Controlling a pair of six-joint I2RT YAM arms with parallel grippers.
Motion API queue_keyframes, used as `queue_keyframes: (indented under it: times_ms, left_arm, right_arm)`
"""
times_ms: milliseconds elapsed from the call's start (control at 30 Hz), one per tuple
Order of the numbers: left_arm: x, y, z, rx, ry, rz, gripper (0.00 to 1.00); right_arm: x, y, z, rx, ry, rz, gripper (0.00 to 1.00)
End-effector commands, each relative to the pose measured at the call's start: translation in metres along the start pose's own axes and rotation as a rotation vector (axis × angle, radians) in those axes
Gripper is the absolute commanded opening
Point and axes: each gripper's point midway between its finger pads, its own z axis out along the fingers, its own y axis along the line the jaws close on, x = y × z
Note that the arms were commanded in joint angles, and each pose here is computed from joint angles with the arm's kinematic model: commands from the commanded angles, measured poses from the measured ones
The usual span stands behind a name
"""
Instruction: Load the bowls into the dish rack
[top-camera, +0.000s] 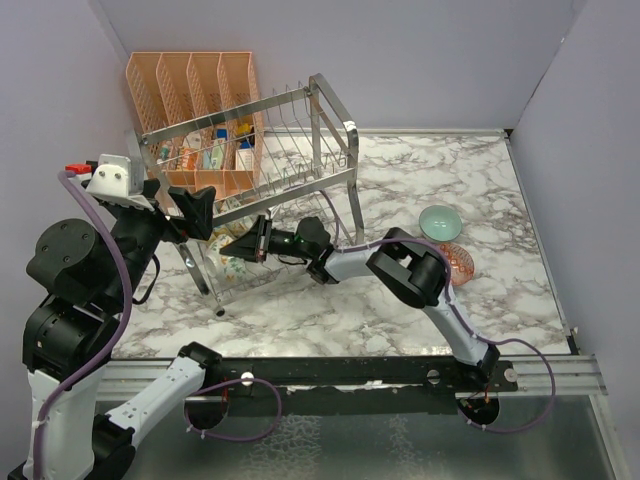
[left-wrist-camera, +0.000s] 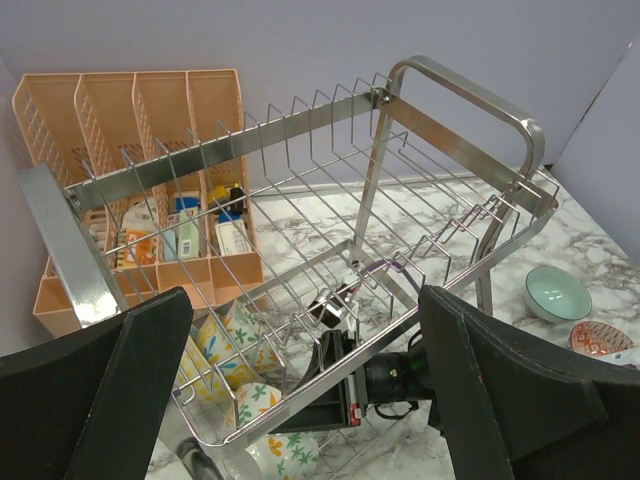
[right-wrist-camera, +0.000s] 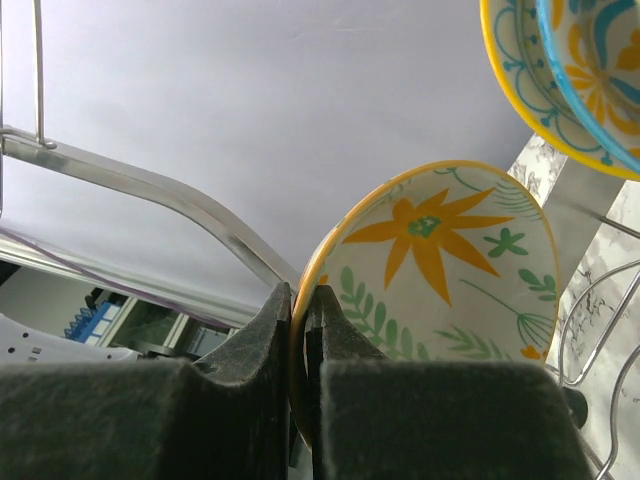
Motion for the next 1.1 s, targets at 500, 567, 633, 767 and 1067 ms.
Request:
queue_keyframes:
  times_ms: [500, 567, 633, 767, 1067]
  left_arm:
    - [0.001, 0.002, 0.004, -0.011, 0.007, 0.033, 0.99]
    - [0.002, 0.002, 0.005, -0.011, 0.011, 0.034, 0.99]
    - [0.001, 0.002, 0.004, -0.011, 0.008, 0.034, 0.99]
    - [0.001, 0.002, 0.004, -0.010, 0.008, 0.033, 0.99]
    - [0.000, 0.003, 0.004, -0.017, 0.008, 0.030, 0.99]
  right_arm:
    - [0.001, -0.022, 0.009, 0.006, 0.004, 0.011, 0.12]
    - [0.001, -0.024, 0.008, 0.010, 0.008, 0.009, 0.19]
    - [0.002, -0.023, 0.008, 0.010, 0.012, -0.001, 0.24]
    - [0.002, -0.017, 0.008, -0.002, 0.022, -0.018, 0.29]
    - [0.002, 0.019, 0.006, -0.064, 0.032, -0.086, 0.35]
